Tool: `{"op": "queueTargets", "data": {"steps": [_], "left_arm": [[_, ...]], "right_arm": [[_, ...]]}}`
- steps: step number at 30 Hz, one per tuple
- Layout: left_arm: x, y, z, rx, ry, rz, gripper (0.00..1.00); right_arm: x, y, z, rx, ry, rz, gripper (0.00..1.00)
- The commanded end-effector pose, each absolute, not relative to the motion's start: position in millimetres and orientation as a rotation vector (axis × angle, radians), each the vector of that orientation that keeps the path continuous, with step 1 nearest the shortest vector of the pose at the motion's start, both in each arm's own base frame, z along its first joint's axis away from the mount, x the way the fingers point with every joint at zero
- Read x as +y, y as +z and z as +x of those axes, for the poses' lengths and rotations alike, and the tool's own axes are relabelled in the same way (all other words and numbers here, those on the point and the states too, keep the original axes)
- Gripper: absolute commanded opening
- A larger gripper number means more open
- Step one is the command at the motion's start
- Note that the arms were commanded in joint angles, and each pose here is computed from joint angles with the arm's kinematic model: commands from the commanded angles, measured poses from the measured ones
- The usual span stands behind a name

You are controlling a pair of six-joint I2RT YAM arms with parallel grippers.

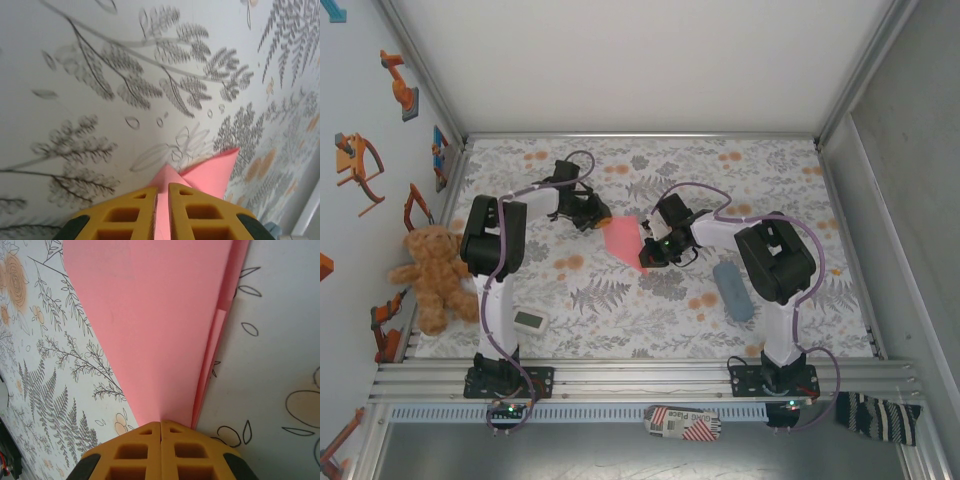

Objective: Fold a paper plane with a square sheet of paper (pick it up from the middle)
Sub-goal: Fourth fold the wing at the center of the table, then pick up the paper from the center of the table.

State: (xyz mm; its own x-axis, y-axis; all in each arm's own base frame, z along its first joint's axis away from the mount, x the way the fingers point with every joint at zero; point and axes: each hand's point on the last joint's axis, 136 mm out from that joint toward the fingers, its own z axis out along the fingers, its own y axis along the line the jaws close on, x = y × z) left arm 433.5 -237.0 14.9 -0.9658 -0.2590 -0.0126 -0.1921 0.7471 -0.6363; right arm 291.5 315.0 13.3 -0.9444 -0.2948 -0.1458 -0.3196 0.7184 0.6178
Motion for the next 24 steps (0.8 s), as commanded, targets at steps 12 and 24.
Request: {"op": "queueTargets", "data": {"steps": [12,24], "left_arm": [[-186,80,481,2.671,-0.824,-0.454,0.26],[-168,115,409,2.511,-0.896,-0.601,0.59]], "right_arm": [[318,56,309,2.825,1.042,-0.365,0.00],[313,116,364,2.508,1.128,-0.206,0.25]]}}
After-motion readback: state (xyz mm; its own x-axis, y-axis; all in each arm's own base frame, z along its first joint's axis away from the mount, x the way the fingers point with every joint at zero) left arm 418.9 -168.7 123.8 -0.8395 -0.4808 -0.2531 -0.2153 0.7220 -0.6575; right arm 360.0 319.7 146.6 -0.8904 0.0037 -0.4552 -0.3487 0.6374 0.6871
